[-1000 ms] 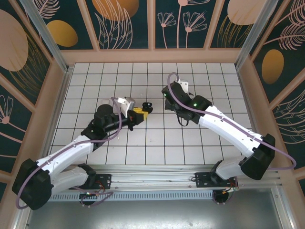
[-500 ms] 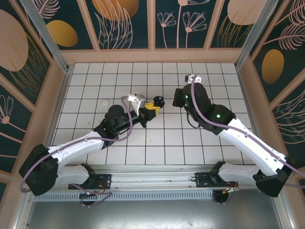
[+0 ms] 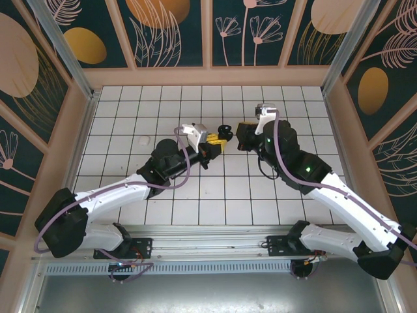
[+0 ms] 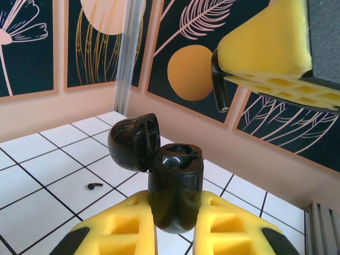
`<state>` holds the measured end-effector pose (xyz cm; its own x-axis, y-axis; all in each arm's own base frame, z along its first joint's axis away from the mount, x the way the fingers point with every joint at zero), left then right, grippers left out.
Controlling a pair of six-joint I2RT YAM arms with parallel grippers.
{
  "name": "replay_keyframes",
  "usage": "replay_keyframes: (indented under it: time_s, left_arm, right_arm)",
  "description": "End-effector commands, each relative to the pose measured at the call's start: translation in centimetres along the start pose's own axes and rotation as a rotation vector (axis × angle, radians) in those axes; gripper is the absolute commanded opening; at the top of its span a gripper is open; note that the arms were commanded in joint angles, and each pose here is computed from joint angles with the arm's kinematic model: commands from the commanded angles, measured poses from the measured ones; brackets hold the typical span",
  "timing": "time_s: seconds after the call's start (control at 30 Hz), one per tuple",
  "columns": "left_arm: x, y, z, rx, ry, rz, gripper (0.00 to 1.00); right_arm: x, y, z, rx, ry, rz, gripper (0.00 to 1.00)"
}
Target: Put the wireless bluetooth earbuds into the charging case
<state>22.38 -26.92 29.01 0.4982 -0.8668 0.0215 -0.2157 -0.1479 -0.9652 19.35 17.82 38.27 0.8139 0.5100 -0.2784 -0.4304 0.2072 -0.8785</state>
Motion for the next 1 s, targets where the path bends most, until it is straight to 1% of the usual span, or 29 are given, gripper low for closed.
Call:
replay_keyframes:
  time_s: [0.0, 0.37, 0.47, 0.63, 0.97]
  left_arm:
    - [0.5, -1.1, -0.4, 0.039, 0.017, -0.038, 0.00]
    - [0.9, -1.2, -0.4, 0.061, 0.005, -0.015, 0.00]
    - [1.1, -1.1, -0.6, 0.099, -0.019, 0.010, 0.00]
    - [1.0, -0.7, -0.4, 0.131, -0.048, 0.017, 0.00]
    - [0.2, 0.2, 0.1, 0.156, -0.091, -0.023, 0.00]
  right_arm:
    - [-0.1, -0.3, 0.4, -0.015, -0.059, -0.027, 0.09]
    - [0.5, 0.3, 0.5, -0.005, -0.076, 0.009, 0.09]
    - [0.7, 0.5, 0.6, -0.002, -0.085, 0.022, 0.09]
    - [1.1, 0.7, 0.9, 0.017, -0.108, 0.030, 0.09]
    - [1.7, 1.5, 0.9, 0.022, -0.110, 0.059, 0.08]
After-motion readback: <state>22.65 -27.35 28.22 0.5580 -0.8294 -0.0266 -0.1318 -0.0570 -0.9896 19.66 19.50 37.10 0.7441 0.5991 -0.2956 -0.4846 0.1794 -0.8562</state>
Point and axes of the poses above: each hand's point on the last joint's axis, 136 mm out from that joint toward the fingers, its own x axis out along the fingers, its own z axis along the line the jaws close on, y = z × x, the point moved 9 cm from there along -x, back along the fingers, and after that the axes turned 1 degree about -x, right-handed, at the moved point
